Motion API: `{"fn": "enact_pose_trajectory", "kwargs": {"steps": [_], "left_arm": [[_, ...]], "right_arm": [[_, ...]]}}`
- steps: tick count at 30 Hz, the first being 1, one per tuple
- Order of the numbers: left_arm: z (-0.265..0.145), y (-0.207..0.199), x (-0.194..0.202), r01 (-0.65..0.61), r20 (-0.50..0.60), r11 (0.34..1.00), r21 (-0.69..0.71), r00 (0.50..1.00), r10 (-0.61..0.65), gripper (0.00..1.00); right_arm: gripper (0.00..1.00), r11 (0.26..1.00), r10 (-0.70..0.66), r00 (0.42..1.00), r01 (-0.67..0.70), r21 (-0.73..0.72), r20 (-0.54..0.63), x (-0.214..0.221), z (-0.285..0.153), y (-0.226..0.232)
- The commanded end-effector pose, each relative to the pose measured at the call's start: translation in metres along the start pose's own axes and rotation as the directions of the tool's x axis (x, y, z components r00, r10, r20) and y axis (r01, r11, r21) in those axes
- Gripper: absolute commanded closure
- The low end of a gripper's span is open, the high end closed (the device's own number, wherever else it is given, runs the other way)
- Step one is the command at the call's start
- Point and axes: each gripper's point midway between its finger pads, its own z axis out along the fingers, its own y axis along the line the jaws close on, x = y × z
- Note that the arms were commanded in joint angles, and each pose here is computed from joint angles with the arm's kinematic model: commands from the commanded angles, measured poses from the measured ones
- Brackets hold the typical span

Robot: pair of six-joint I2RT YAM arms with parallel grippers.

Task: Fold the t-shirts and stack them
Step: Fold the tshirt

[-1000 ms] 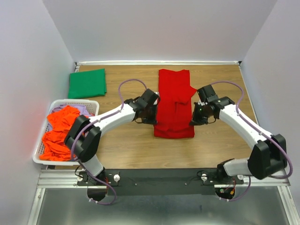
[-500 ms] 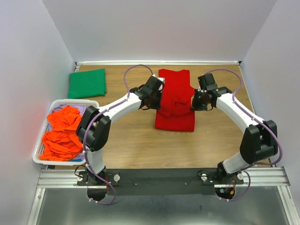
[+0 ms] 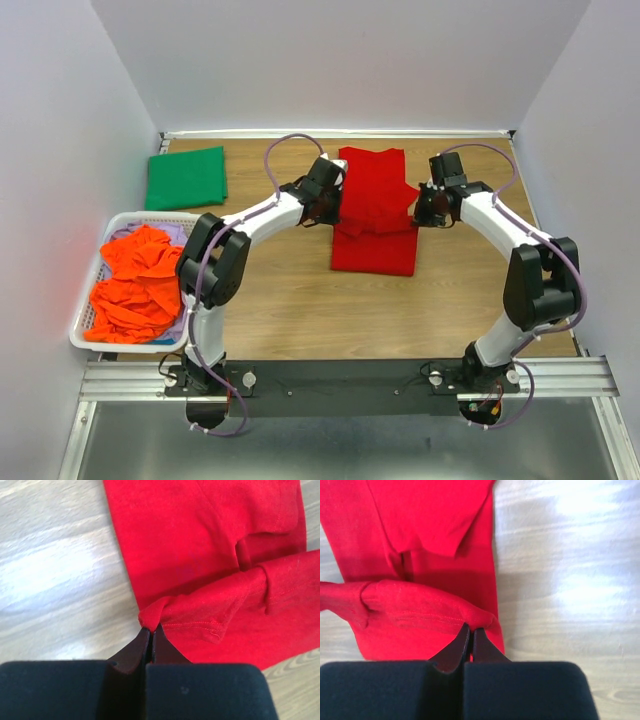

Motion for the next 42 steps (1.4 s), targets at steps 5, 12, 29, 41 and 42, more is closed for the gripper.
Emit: {"fn": "enact_pose_trajectory", "kwargs": {"steps": [5, 12, 29, 41, 42], "left_arm": [[0.026, 0.005, -0.017, -0.029, 0.062, 0.999, -0.014, 0.998, 0.03, 0.9], [0.017, 0.024, -0.029, -0.006, 0.102, 0.992, -0.126, 0.995, 0.019, 0.56], [-0.03, -0.071, 0.036, 0.046, 0.093, 0.992, 0.116, 0.994, -0.057, 0.73], [0.015, -0.043, 0.123, 0.078, -0.077, 0.997, 0.028, 0.994, -0.076, 0.74], [0.015, -0.041, 0.128, 0.081, -0.086, 0.996, 0.025, 0.993, -0.078, 0.74]], "right_arm": [[0.99, 0.999, -0.029, 0.999, 0.028, 0.024, 0.044, -0.011, 0.032, -0.016], [0.54, 0.999, -0.05, 0.996, 0.051, -0.005, 0.078, -0.024, 0.026, -0.007], [0.72, 0.971, -0.064, 0.998, 0.069, -0.227, 0.028, 0.031, 0.021, 0.053], [0.76, 0.981, -0.095, 0.995, 0.097, -0.166, 0.022, 0.039, 0.057, 0.037], [0.76, 0.981, -0.102, 0.994, 0.105, -0.163, 0.03, 0.035, 0.059, 0.038]]}}
